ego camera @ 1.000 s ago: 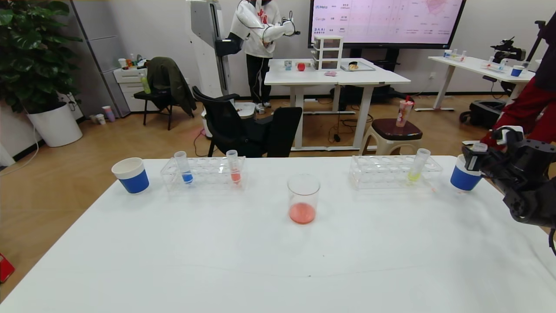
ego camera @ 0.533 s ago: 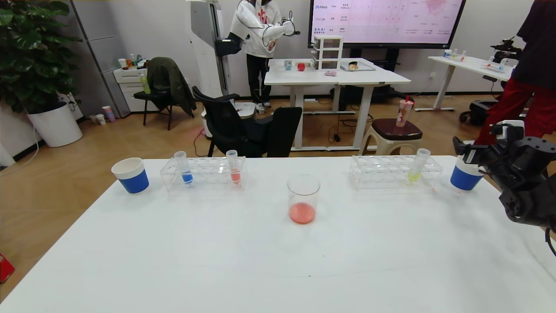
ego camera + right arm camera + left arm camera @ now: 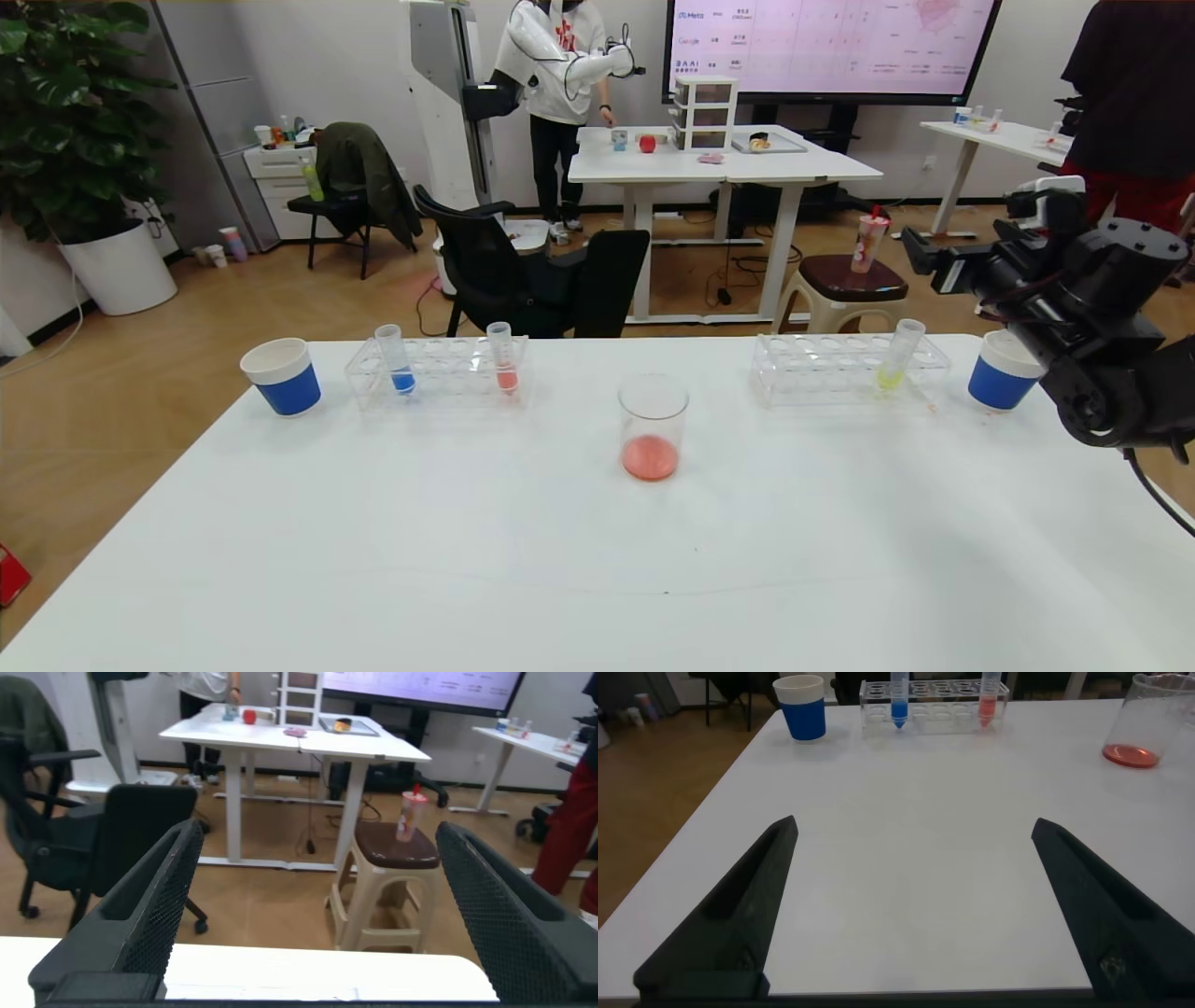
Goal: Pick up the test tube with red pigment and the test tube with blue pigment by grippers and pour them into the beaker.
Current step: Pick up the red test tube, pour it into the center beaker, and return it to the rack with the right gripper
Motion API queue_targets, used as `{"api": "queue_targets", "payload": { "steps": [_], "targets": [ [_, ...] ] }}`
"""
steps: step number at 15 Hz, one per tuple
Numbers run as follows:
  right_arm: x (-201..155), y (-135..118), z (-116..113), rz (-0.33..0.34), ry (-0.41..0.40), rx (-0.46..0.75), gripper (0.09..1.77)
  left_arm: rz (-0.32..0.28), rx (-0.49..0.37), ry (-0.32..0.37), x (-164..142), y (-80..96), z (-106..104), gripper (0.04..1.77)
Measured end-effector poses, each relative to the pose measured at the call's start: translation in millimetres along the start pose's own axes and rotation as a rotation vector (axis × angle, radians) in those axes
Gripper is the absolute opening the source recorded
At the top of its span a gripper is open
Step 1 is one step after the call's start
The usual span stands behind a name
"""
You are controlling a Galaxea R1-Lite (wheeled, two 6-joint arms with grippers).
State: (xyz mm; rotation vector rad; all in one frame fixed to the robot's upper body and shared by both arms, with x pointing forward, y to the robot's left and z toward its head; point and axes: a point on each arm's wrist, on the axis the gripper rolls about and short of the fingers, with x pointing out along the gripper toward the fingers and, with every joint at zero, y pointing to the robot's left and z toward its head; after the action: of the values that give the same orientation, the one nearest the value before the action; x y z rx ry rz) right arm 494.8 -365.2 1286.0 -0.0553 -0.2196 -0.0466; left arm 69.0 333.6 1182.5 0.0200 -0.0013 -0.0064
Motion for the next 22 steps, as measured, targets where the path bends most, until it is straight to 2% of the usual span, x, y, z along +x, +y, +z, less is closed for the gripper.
{"api": "queue_targets", "payload": {
  "steps": [2,4,8,11,14,16,20,22],
  "targets": [
    [-17.3,18.3,20.6,0.045,-0.017,0.011,1.73,0.0,0.0,0.0,0.0,0.0,0.0,1.75],
    [-42.0,25.8,44.6,0.069,-0.04,0.016,1.73,0.0,0.0,0.0,0.0,0.0,0.0,1.75],
    [-104.9,21.4,94.5,0.069,-0.1,0.014,1.73,0.0,0.0,0.0,0.0,0.0,0.0,1.75],
    [-171.9,18.1,128.1,0.081,-0.144,0.015,1.73,0.0,0.0,0.0,0.0,0.0,0.0,1.75],
    [-242.9,15.4,138.9,0.097,-0.14,0.01,1.73,0.0,0.0,0.0,0.0,0.0,0.0,1.75],
    [-290.9,12.6,137.5,0.103,-0.109,-0.002,1.73,0.0,0.0,0.0,0.0,0.0,0.0,1.75],
    [-377.2,8.0,118.4,0.123,-0.021,-0.037,1.73,0.0,0.0,0.0,0.0,0.0,0.0,1.75],
    [-408.2,7.0,107.5,0.123,-0.041,-0.053,1.73,0.0,0.0,0.0,0.0,0.0,0.0,1.75]
  ]
}}
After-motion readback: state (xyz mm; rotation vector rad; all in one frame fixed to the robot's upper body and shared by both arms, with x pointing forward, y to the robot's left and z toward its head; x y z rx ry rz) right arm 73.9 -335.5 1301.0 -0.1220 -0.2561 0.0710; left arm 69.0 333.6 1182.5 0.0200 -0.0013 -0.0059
